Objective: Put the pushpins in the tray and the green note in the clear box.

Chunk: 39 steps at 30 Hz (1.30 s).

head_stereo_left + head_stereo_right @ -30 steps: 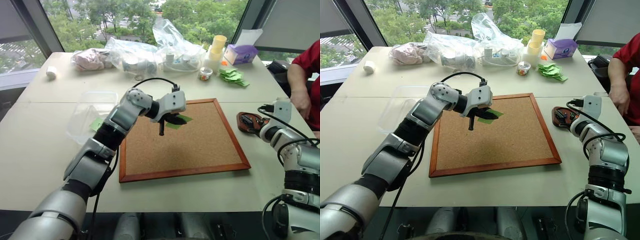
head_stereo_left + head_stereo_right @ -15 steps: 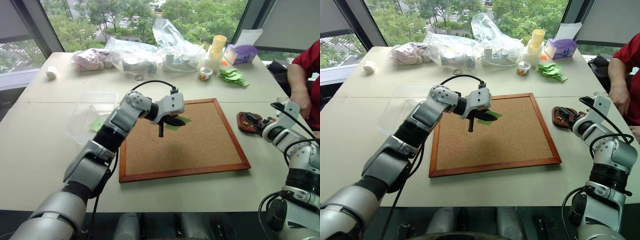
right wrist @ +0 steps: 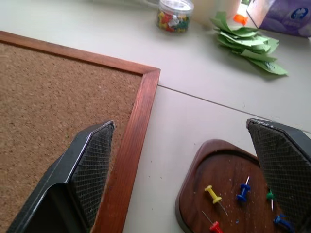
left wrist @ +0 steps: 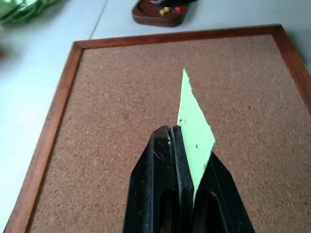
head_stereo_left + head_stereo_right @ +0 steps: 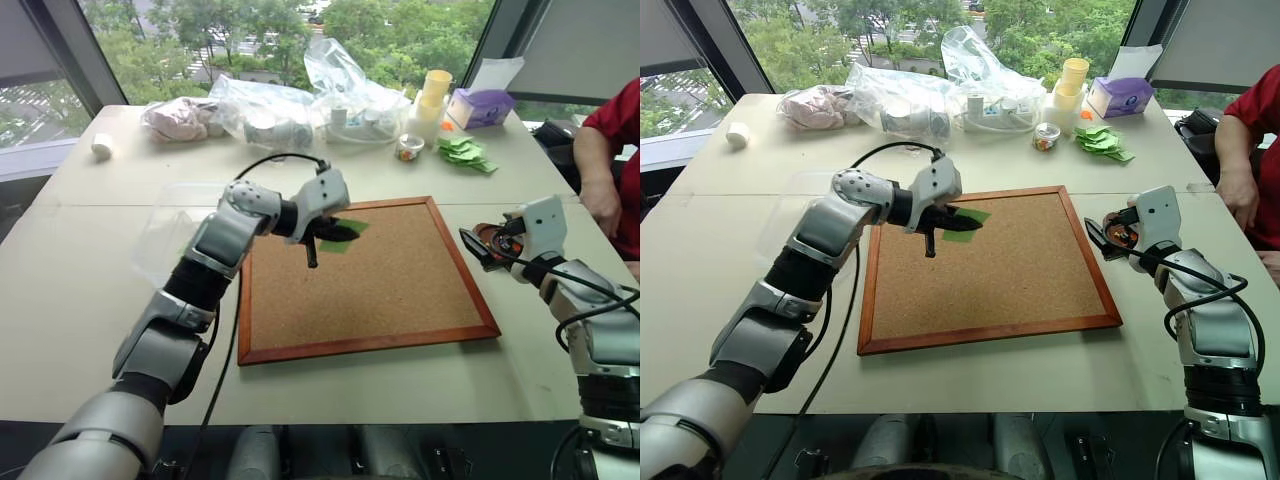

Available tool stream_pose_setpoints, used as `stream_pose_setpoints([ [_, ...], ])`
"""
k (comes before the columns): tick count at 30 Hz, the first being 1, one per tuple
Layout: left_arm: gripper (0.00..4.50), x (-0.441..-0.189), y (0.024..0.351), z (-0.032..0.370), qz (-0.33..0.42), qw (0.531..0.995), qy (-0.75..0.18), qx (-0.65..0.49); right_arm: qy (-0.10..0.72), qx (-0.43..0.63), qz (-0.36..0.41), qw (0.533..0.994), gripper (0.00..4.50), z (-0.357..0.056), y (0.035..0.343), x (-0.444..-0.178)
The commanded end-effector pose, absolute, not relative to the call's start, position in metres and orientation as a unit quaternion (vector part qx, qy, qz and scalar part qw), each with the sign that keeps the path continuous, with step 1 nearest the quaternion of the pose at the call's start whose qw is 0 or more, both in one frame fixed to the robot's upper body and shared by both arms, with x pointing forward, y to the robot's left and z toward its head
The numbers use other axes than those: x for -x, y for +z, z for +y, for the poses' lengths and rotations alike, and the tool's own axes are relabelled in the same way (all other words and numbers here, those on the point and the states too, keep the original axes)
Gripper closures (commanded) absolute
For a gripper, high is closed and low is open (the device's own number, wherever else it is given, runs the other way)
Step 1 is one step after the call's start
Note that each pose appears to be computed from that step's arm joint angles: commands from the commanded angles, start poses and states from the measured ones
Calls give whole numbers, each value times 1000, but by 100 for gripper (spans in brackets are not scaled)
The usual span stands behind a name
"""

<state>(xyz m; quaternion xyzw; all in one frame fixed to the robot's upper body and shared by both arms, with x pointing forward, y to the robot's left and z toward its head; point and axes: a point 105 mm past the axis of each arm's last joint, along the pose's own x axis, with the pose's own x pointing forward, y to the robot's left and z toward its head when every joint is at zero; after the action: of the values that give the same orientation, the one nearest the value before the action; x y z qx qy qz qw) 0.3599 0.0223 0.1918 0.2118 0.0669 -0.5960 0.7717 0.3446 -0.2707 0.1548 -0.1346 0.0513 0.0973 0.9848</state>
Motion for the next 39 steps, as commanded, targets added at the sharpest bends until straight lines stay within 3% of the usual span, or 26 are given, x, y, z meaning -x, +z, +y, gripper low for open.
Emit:
stream_pose_setpoints([
  [1, 450, -365, 242, 47, 34, 832, -539, -128, 172, 85, -29, 981, 5, -239, 206, -338],
  [4, 450, -371, 265, 97, 67, 890, -439, -104, 338, 29, -27, 940, 5, -183, 227, -313],
  [6, 450, -372, 268, 113, 81, 908, -397, -103, 381, 25, -16, 924, 5, -170, 230, -303],
  [11, 450, -371, 256, 198, 170, 963, -178, -107, 530, 35, 21, 847, 5, -117, 229, -274],
  [15, 450, -363, 229, 238, 224, 967, -77, -94, 574, 51, 41, 816, 5, -97, 218, -267],
  [19, 450, -360, 204, 254, 248, 964, -37, -88, 580, 51, 49, 811, 5, -92, 210, -270],
  [23, 312, -359, 193, 256, 249, 964, -40, -90, 575, 53, 55, 814, 0, -93, 205, -274],
  [29, 2, -360, 198, 259, 233, 969, -25, -82, 560, 56, 59, 824, 0, -99, 203, -278],
  [33, 2, -361, 207, 257, 210, 975, -32, -70, 547, 55, 59, 833, 0, -105, 203, -281],
  [36, 2, -362, 232, 249, 149, 983, -68, -87, 515, 44, 55, 854, 0, -120, 208, -286],
  [39, 2, -355, 271, 212, 60, 979, -182, -74, 465, 12, 47, 884, 0, -148, 217, -288],
])
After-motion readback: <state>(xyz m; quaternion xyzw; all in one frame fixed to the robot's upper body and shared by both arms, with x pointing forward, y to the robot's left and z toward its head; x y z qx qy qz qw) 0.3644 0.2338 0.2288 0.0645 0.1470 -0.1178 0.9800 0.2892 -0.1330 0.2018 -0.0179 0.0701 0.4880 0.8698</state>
